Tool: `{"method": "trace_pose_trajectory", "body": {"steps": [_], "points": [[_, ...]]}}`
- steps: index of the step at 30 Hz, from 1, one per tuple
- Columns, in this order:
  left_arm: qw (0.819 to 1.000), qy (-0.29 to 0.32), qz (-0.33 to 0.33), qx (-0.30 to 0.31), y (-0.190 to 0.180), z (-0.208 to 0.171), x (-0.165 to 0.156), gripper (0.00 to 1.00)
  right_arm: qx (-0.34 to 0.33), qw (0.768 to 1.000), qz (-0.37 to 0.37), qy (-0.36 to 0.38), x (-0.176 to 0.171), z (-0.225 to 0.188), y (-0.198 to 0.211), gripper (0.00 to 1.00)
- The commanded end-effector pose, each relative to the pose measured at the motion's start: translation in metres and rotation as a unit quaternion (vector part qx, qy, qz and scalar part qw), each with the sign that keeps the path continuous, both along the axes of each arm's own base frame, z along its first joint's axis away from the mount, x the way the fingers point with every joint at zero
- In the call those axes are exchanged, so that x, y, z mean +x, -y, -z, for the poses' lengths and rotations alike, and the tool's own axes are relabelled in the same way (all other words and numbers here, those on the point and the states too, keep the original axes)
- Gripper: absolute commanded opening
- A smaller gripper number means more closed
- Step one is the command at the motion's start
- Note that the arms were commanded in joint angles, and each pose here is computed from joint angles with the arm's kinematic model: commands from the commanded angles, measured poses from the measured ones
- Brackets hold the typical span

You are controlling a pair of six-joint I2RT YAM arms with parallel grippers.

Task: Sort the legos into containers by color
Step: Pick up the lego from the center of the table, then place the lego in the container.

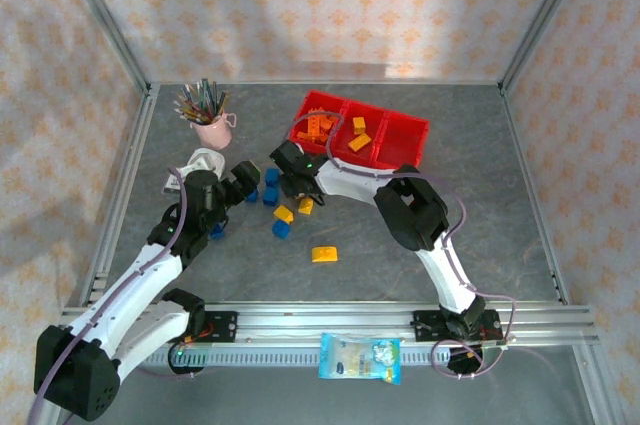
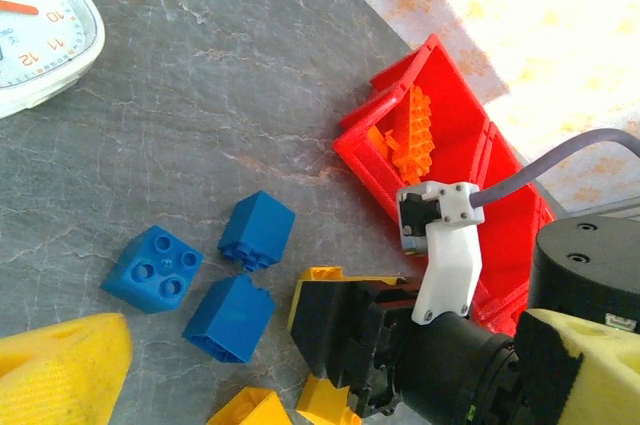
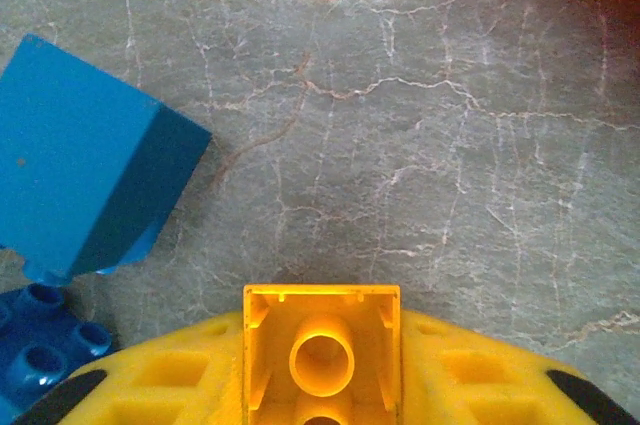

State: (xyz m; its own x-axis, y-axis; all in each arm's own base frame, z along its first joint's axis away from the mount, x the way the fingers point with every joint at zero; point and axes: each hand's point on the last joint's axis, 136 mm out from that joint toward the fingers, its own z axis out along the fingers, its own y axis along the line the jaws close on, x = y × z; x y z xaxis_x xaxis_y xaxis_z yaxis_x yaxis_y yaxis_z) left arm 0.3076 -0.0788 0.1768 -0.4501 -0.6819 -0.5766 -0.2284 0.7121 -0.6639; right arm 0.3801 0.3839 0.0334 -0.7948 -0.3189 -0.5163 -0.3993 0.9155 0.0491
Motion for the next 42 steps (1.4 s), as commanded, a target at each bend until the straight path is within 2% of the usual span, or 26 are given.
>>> {"method": "trace_pose_trajectory", "body": {"steps": [1,7,13,19,23,26,29,34,36,42], "points": [[1.000,-0.006,0.003,-0.004,0.000,0.001,0.000,0.99,0.010,1.000,0.013,0.015,0.005,-0.025,0.012,0.34],[0.999,0.014,0.023,-0.028,0.011,-0.011,0.005,0.99,0.065,0.996,0.058,0.021,0.016,-0.069,0.034,0.33],[0.997,0.020,0.057,-0.044,0.029,-0.018,0.017,0.99,0.078,0.987,0.135,0.044,0.039,-0.104,0.085,0.34],[0.995,0.026,0.086,-0.048,0.055,-0.021,0.031,0.99,0.063,0.973,0.208,0.072,0.077,-0.113,0.145,0.35],[0.993,0.020,0.104,-0.044,0.072,-0.021,0.040,0.99,0.045,0.968,0.235,0.076,0.107,-0.104,0.167,0.35],[0.991,0.030,0.114,-0.056,0.084,-0.026,0.047,0.99,0.019,0.964,0.249,0.097,0.127,-0.097,0.176,0.35],[0.990,0.034,0.121,-0.061,0.092,-0.028,0.052,0.99,0.020,0.962,0.251,0.106,0.142,-0.093,0.176,0.35],[0.990,0.032,0.122,-0.057,0.094,-0.027,0.057,0.99,0.023,0.961,0.251,0.115,0.158,-0.096,0.170,0.46],[0.991,0.030,0.121,-0.052,0.093,-0.026,0.057,0.99,0.029,0.961,0.247,0.120,0.160,-0.102,0.168,0.50],[0.991,0.028,0.121,-0.042,0.090,-0.026,0.054,0.99,0.051,0.965,0.229,0.114,0.144,-0.120,0.163,0.51]]}}
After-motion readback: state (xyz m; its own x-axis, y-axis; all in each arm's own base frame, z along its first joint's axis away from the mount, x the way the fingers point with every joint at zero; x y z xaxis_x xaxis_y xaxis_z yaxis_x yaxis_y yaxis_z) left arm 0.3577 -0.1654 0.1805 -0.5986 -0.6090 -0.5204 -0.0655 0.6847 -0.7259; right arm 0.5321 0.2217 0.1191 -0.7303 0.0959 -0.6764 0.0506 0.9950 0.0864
